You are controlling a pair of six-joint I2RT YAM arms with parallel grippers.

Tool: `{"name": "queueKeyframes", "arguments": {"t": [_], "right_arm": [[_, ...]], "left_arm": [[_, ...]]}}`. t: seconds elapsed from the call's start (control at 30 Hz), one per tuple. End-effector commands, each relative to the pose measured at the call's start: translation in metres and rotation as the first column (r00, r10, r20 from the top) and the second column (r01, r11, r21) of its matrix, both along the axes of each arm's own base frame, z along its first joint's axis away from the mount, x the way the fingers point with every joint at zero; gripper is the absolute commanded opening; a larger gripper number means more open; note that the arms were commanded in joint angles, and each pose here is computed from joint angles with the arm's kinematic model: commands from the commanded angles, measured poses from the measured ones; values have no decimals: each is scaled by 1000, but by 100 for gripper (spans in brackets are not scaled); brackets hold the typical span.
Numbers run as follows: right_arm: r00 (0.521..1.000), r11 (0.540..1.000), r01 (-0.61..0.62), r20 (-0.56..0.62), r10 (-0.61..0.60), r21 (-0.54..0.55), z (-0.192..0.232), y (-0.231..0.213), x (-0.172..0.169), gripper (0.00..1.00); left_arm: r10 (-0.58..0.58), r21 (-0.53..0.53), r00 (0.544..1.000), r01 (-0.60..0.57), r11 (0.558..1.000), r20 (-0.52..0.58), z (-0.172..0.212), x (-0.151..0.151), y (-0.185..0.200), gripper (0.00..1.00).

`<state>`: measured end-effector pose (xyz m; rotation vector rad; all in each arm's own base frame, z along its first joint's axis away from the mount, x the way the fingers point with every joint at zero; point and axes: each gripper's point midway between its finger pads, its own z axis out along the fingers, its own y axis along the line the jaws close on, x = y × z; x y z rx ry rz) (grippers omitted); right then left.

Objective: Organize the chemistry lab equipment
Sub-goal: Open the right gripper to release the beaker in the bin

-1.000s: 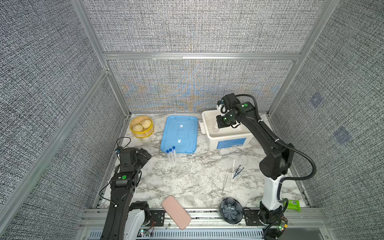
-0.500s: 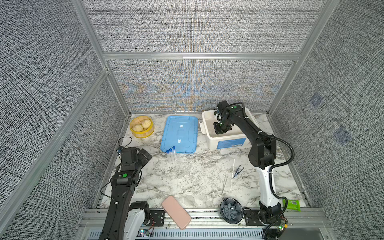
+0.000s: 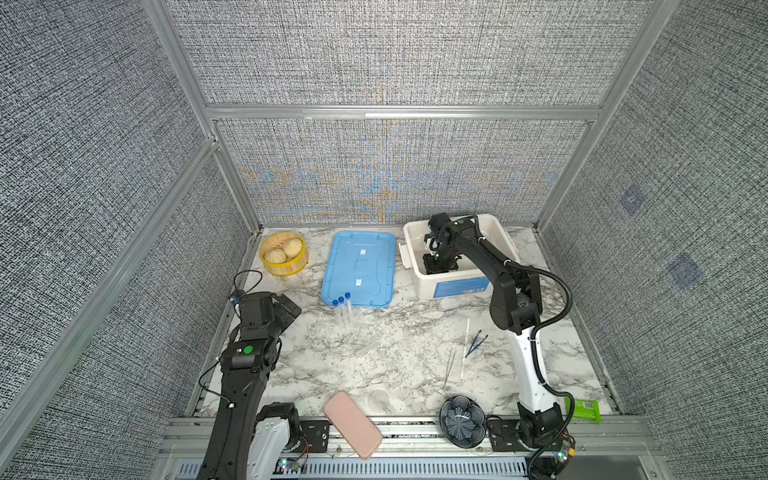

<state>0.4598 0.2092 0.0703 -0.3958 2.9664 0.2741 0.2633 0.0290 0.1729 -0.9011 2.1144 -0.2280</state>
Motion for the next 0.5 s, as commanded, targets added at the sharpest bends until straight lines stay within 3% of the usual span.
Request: {"name": "queueKeyframes", "arguments": {"t": [0.0,0.17,0.47], "right_arm": [[1000,1000,8,-24,-8,-9,-7,-2,-4,0],[1000,1000,12,-13,-12,-15,1,-3,-7,16],[994,999,29,104,-27,-14,48,-10,-3,36]], "left_arm": [[11,15,1000,-11,1000,-9,-2,-3,3,99],[8,17,1000,-8,1000,-6,-1,-2,3,99],[-6,8,1000,6,1000,1,4,1,0,99]]}}
